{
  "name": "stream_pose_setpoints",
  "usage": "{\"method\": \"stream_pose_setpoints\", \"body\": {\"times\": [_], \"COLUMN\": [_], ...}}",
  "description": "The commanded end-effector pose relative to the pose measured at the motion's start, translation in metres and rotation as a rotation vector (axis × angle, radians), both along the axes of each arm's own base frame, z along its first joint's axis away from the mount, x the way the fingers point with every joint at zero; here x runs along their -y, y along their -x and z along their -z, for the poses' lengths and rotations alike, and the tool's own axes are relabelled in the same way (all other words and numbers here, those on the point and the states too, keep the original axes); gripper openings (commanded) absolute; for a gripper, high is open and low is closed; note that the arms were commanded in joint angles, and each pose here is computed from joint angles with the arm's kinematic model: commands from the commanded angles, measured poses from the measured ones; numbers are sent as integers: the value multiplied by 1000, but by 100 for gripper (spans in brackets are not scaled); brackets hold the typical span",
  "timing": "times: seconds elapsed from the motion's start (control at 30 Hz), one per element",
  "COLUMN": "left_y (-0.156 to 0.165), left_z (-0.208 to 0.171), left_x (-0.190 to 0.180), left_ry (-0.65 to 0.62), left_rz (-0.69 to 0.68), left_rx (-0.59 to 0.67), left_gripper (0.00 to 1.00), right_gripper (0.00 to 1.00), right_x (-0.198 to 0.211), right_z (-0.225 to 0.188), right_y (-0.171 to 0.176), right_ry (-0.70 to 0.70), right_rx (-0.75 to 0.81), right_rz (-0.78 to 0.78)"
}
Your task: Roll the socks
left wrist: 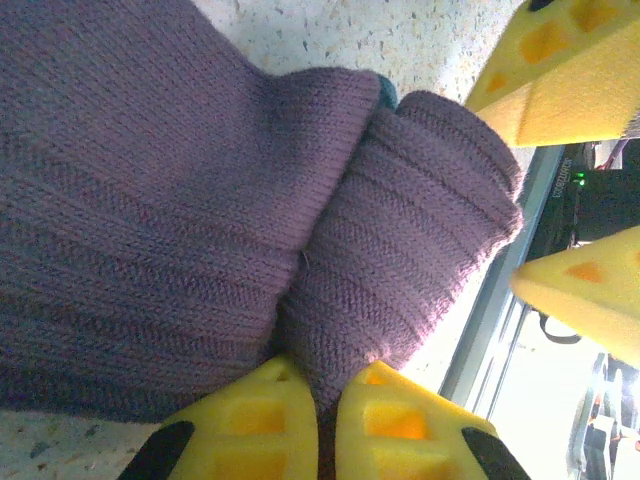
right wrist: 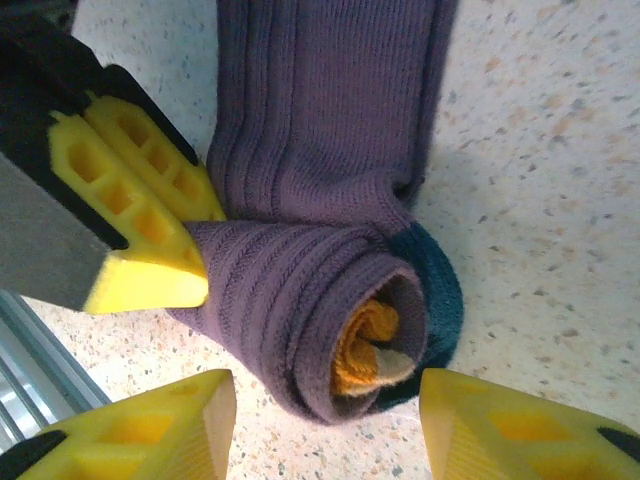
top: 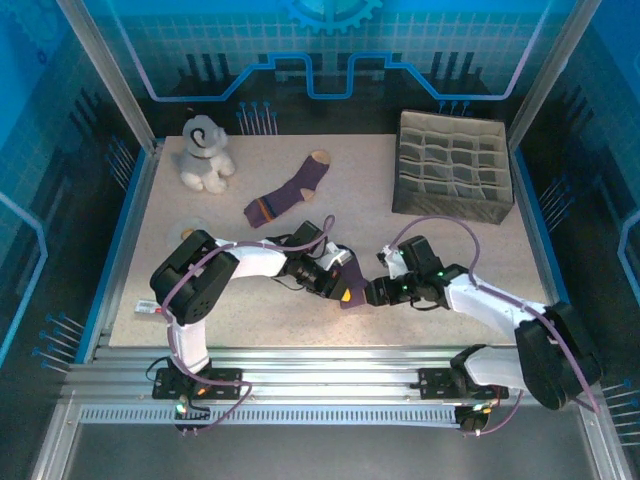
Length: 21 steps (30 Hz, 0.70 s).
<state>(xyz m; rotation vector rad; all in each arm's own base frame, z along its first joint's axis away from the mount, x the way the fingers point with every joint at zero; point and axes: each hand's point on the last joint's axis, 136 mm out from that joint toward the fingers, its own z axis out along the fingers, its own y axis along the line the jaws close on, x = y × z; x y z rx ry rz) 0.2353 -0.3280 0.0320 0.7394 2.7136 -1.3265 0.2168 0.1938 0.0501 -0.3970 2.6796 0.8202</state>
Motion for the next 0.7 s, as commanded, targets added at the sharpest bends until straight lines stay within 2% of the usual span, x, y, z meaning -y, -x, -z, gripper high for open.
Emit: {"method": "stream_pose_setpoints", "body": {"times": [0.0, 0.17, 0.27, 0.4, 0.67], "left_y": [11, 13, 13, 11, 20], "left_z": [36, 36, 33, 26, 4], "left_x": [-23, -25, -25, -27, -16], "left_ry": [-148, -149, -139, -131, -100], "left_rz": [-48, -37, -23, -4, 163], "left_rx": [-97, -83, -49, 27, 227], "left_gripper": [0, 0, 0, 1, 12], "right_gripper": [49, 42, 33, 22, 17], "right_x": [-13, -12, -12, -6, 5], "right_z": [-6, 5, 11, 29, 55], "right_y": [-15, -20, -20, -11, 1], "right_ry": [-11, 17, 21, 92, 190], "right_rx": [19, -19, -43, -130, -252], "right_rz": [-1, 43, 49, 49, 45]}}
